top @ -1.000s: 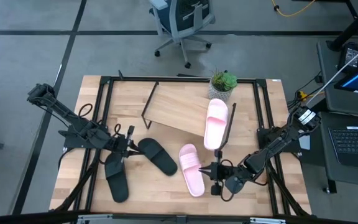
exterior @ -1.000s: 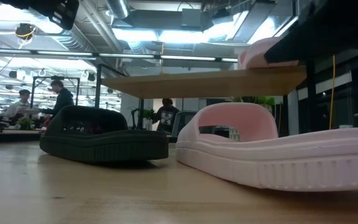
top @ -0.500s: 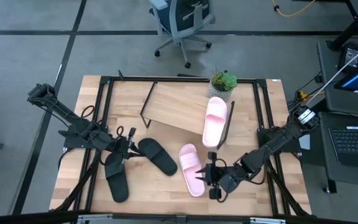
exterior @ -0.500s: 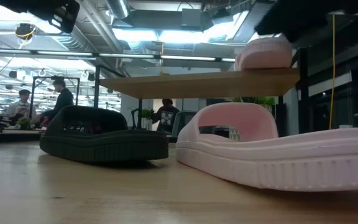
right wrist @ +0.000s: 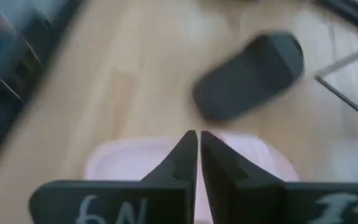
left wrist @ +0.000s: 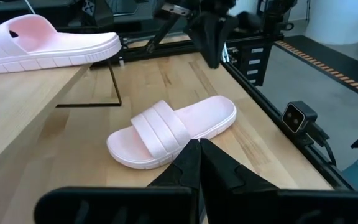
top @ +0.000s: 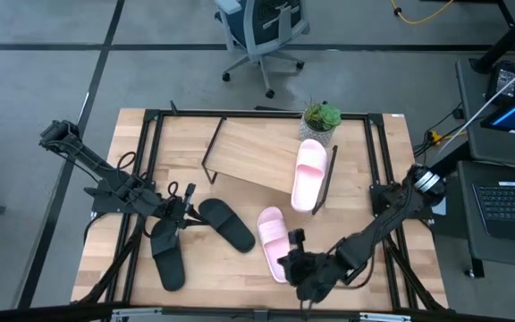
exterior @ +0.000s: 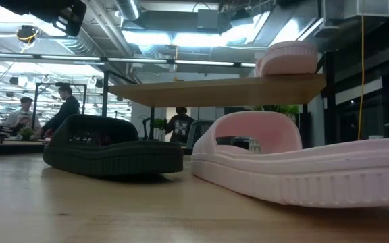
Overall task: Pick and place slides into the shelf
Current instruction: Put the pink slide on the shelf
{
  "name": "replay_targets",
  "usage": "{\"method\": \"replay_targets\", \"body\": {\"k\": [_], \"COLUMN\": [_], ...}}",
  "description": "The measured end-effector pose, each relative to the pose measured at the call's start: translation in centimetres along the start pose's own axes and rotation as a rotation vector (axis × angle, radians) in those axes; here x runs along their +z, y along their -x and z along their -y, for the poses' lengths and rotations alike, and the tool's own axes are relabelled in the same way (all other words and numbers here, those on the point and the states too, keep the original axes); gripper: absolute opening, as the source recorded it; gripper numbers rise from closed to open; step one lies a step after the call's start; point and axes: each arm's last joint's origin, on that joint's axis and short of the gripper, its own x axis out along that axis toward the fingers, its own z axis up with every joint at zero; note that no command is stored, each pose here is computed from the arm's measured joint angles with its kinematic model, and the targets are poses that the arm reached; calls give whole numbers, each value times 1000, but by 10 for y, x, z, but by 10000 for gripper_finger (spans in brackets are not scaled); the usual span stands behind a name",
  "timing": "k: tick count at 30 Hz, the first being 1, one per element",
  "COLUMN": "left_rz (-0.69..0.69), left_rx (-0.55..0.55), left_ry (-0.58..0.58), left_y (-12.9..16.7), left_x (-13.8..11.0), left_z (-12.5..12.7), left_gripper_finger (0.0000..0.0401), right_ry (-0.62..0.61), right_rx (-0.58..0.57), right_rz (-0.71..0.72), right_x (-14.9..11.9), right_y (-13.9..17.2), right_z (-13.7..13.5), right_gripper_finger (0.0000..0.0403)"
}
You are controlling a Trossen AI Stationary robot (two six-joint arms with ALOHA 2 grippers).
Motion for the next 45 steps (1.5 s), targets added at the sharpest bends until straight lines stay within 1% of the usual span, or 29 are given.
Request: {"method": "replay_targets", "body": {"k": [4, 6, 9, 12, 17, 20, 23, 29, 36, 40, 45], "left_rz": [0, -3, -8, -8, -8, -10, -15, -30, -35, -35, -35], "left_rx": [0, 0, 1, 1, 1, 1, 1, 3, 6, 6, 7], "left_ry": [0, -1, -3, -3, -3, -4, -5, -11, -13, -13, -13], "left_y": [0, 0, 0, 0, 0, 0, 0, 0, 0, 0, 0], "left_x": [0, 0, -1, -1, -1, -1, -1, -3, -4, -4, -4], "left_z": [0, 0, 0, 0, 0, 0, 0, 0, 0, 0, 0], "left_gripper_finger": [0, 0, 0, 0, 0, 0, 0, 0, 0, 0, 0], "right_ry": [-4, -27, -27, -21, -33, 23, 68, 88, 125, 153, 188], "right_rx": [-57, -76, -96, -114, -123, -121, -117, -117, -132, -215, -221], "right_rz": [-149, -177, -190, -207, -211, -224, -231, -240, -281, -279, -303], "right_x": [1, 1, -1, -3, -2, -3, -4, -6, -13, -15, -19], "right_y": [-10, -16, -24, -28, -32, -32, -33, -35, -50, -57, -63], "right_z": [-3, -4, -4, -1, 5, 5, 5, 3, 1, 2, 3], "right_gripper_finger": [12, 11, 18, 40, 95, 124, 137, 130, 115, 112, 112]}}
